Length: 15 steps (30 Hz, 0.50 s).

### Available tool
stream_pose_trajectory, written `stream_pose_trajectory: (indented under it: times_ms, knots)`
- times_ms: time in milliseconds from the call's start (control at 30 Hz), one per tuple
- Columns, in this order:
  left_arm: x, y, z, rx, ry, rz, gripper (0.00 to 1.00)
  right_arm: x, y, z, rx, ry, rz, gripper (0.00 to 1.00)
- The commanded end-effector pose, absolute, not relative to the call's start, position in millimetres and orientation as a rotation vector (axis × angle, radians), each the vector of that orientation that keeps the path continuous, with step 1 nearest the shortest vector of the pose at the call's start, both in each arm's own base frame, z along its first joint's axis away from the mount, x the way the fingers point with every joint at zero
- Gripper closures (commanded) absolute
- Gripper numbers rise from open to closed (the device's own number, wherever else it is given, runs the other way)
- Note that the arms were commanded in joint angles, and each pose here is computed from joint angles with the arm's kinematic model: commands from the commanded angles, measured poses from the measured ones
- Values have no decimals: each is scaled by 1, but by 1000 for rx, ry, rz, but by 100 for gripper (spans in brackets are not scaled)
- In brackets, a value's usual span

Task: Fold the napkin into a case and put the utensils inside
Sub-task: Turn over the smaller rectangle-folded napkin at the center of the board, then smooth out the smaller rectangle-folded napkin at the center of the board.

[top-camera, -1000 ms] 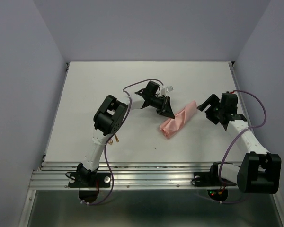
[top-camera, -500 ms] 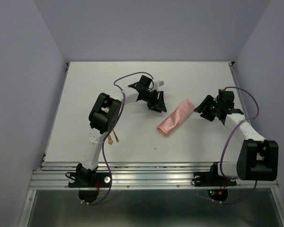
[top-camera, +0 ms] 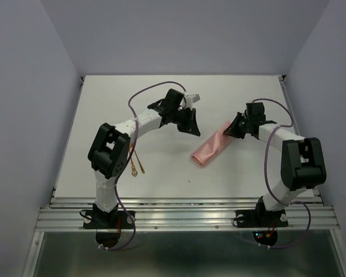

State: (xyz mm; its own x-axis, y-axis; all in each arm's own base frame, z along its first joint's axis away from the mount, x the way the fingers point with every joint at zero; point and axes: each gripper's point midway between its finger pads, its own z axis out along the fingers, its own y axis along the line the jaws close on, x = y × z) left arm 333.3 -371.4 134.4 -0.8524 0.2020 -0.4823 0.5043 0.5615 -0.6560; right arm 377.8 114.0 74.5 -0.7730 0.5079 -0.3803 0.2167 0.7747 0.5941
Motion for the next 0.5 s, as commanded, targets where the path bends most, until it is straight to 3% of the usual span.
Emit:
stream_pose_trajectory:
  times_ms: [0,233,467]
  knots:
    - [293,-380,118,624,2500,-1296,100,407,119,73,536,2389,752,91]
    - [289,-371,55,621,2622,-1152,100,412,116,35,559,2458,707,93]
    - [308,-364,49,647,2619,-992,100,408,119,64,500,2407,745,93]
